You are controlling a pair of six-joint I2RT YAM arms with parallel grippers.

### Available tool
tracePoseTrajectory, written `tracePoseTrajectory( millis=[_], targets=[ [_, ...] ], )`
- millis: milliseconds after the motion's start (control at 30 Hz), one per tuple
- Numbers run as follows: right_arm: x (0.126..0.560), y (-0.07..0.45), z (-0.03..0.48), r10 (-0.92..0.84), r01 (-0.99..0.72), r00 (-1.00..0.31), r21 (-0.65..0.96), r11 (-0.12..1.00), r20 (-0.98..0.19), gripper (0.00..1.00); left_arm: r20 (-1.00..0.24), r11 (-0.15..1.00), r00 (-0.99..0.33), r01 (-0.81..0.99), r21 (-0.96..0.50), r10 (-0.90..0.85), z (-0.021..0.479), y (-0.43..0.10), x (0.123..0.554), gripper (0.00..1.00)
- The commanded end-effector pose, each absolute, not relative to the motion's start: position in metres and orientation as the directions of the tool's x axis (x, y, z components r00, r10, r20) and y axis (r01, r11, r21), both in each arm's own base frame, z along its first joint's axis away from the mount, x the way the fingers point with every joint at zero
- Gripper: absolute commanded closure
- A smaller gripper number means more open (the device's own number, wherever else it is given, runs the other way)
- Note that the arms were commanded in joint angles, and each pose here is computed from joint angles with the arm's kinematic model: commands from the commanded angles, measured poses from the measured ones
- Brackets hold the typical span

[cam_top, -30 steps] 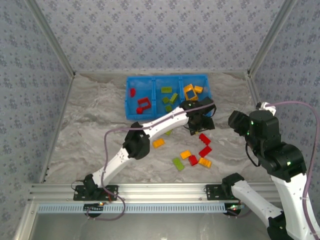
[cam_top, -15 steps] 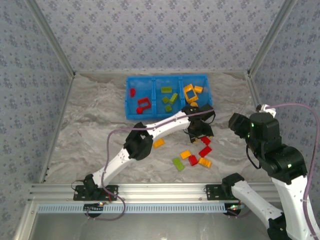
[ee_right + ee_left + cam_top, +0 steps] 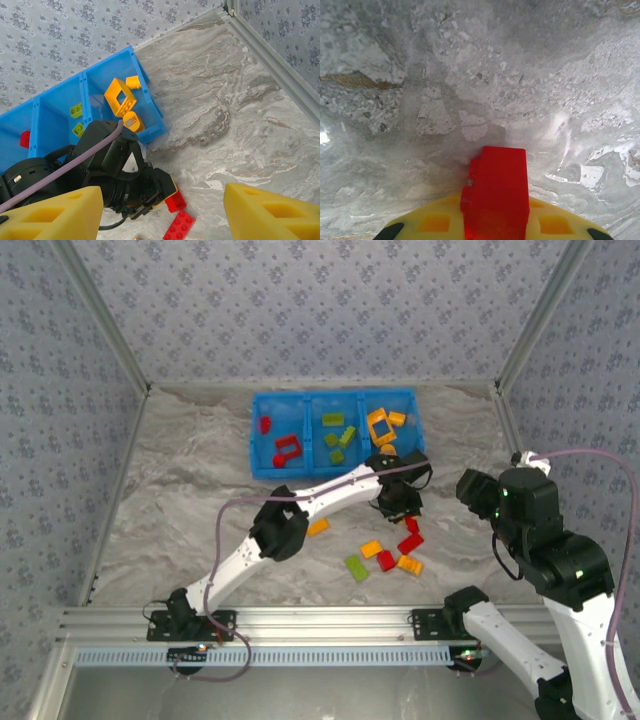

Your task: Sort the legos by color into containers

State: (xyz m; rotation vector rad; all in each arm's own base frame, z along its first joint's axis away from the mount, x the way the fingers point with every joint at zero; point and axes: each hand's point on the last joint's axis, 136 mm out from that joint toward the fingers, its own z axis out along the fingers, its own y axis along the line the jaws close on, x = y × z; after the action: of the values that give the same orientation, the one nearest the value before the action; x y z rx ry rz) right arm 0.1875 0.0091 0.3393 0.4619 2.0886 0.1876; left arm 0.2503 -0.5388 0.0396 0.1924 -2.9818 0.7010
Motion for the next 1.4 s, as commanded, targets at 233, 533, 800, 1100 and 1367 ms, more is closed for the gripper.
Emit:
tracePoseTrajectory(
  millis=[233, 533, 800, 1100, 1367],
  targets=[
    [0.191, 0.023, 0.336, 0.333, 0.163, -0.521, 0.291, 0.943, -0.786, 0.35, 0.118, 0.805, -0.875, -0.479, -0.349, -0.469, 0.147, -0.453, 0.252, 0.9],
    [0.19, 0.048, 0.29, 0.28, 0.141, -0.693, 0.256, 0.956, -0.665, 0.4, -0.127, 0.838, -0.853, -0.452, -0.307, -0.506, 0.211, -0.297, 0.293, 0.9],
    [0.209, 0.099, 0.275, 0.188, 0.06, -0.742, 0.216, 0.974, -0.643, 0.41, -0.325, 0.888, -0.826, -0.418, -0.191, -0.46, 0.213, -0.198, 0.389, 0.9],
    [0.206, 0.139, 0.228, 0.222, 0.041, -0.854, 0.364, 0.93, -0.471, 0.39, -0.392, 0.898, -0.81, -0.361, -0.253, -0.436, 0.153, -0.2, 0.503, 0.9],
    [0.184, 0.114, 0.187, 0.288, 0.182, -0.908, 0.331, 0.926, -0.303, 0.37, -0.455, 0.909, -0.787, -0.352, -0.223, -0.416, 0.124, -0.21, 0.548, 0.88]
  ],
)
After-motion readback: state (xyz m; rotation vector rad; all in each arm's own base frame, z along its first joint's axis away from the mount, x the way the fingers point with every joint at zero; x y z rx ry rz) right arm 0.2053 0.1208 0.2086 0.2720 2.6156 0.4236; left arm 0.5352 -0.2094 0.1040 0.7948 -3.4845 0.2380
